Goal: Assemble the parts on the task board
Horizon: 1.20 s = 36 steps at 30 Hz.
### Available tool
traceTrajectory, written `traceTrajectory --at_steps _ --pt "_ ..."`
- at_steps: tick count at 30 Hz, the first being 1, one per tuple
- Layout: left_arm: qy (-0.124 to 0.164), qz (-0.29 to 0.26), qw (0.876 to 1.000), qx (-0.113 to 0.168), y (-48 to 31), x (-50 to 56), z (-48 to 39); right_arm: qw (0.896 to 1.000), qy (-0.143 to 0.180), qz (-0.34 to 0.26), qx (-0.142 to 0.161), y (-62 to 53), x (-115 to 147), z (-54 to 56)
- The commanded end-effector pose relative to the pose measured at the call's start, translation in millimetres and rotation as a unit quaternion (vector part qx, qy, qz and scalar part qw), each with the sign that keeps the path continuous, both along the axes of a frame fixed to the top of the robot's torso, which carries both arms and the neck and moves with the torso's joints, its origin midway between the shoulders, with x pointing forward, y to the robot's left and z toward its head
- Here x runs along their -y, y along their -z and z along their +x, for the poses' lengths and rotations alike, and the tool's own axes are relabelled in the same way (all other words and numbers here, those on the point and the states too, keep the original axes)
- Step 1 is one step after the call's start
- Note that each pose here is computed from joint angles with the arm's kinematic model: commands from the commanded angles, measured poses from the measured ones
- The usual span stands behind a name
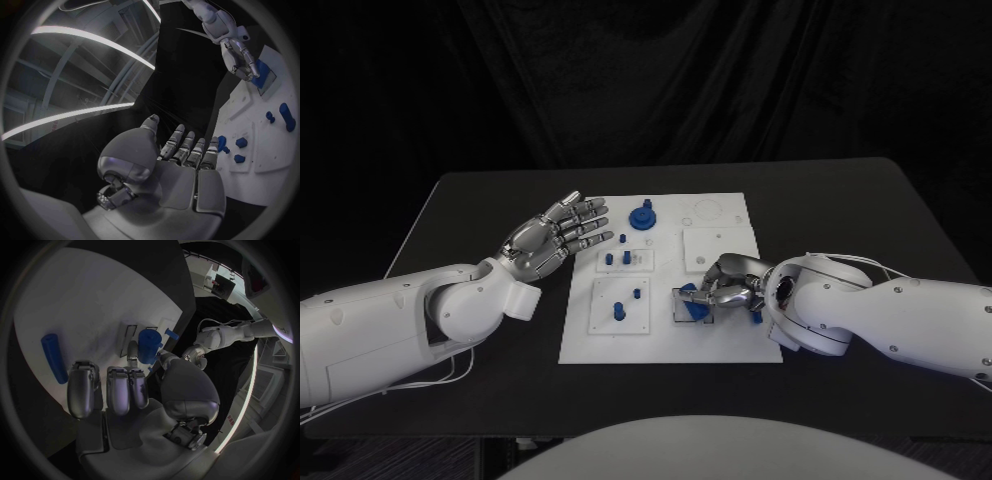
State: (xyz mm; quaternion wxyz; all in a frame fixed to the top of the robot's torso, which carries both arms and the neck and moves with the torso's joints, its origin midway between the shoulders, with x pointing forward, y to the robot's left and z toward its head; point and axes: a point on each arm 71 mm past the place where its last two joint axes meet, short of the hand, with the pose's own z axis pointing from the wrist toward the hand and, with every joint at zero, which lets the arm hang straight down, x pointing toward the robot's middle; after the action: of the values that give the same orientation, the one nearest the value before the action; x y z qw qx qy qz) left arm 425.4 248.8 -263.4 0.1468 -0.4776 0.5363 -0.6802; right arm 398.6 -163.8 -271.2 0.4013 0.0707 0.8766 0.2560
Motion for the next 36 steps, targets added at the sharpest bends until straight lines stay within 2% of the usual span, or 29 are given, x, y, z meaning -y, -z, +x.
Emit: traceTrajectory --at_steps 1,22,33,36 --pt "0.006 -0.009 1.0 0.002 -0.2 1.3 -1.0 1.0 0.001 -0.003 -0.003 0.5 -0.4 -0.1" --pt "0.004 -0.007 1.0 0.0 0.9 0.0 -2.0 1.0 0.009 0.01 0.012 -2.0 1.0 1.0" --pt "0.005 -0.007 1.0 -0.002 2.0 -0.2 -2.4 0.996 0.017 0.059 0.058 -14.3 5.8 -4.0" --pt "0.005 -0.006 1.0 -0.002 2.4 -0.6 -2.6 0.996 0.019 0.063 0.062 -16.3 9.2 -5.9"
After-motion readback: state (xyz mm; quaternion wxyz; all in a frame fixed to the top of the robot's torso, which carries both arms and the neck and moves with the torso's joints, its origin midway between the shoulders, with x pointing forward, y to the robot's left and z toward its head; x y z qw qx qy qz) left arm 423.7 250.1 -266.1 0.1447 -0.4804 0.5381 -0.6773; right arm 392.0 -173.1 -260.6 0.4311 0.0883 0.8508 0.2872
